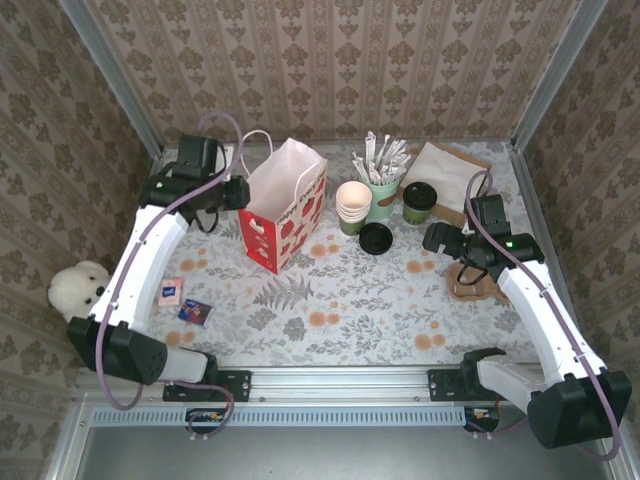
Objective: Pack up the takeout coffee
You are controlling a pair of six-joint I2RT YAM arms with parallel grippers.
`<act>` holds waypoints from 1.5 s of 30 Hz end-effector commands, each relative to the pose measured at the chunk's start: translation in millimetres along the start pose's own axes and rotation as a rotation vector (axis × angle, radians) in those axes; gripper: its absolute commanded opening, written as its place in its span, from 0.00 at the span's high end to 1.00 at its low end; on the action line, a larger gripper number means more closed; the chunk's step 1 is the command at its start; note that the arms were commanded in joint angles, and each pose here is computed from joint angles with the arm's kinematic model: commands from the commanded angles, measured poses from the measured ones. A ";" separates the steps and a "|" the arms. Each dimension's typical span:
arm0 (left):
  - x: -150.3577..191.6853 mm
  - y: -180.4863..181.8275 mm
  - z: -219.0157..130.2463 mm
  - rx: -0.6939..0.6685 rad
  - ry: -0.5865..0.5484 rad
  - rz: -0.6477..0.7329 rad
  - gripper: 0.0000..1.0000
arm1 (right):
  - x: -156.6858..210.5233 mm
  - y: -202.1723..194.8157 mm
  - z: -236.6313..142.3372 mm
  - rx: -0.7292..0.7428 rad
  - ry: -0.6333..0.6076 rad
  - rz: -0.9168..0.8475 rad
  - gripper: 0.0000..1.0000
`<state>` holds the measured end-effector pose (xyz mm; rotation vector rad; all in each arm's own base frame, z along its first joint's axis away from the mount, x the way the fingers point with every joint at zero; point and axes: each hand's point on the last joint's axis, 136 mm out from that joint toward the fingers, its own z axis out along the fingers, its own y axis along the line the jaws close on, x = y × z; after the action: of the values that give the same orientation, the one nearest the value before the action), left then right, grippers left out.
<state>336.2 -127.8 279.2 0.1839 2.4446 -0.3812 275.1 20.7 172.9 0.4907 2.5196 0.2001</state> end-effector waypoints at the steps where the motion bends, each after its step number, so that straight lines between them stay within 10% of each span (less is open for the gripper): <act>1: 21.5 -19.1 -16.4 0.131 0.040 0.110 0.80 | 18.4 -29.1 14.1 0.082 0.098 0.034 0.00; 12: 42.8 -25.4 -47.2 0.314 0.048 0.154 0.81 | 39.9 -90.6 48.9 0.262 0.249 0.132 0.00; 18: 42.5 -42.9 -53.9 0.471 0.032 0.119 0.76 | 56.6 -49.6 73.0 0.032 0.358 0.164 0.00; 35: 10.6 17.5 -21.2 0.165 -0.062 -0.004 0.27 | 81.9 82.7 79.0 -0.308 0.501 0.079 0.00; 45: 2.2 30.2 3.6 0.076 -0.019 0.000 0.25 | 54.2 -19.2 51.9 0.142 0.406 -0.064 0.00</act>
<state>330.3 -104.2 258.3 0.2282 2.4450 -0.5423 280.8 67.9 105.7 0.4407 2.8685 0.3793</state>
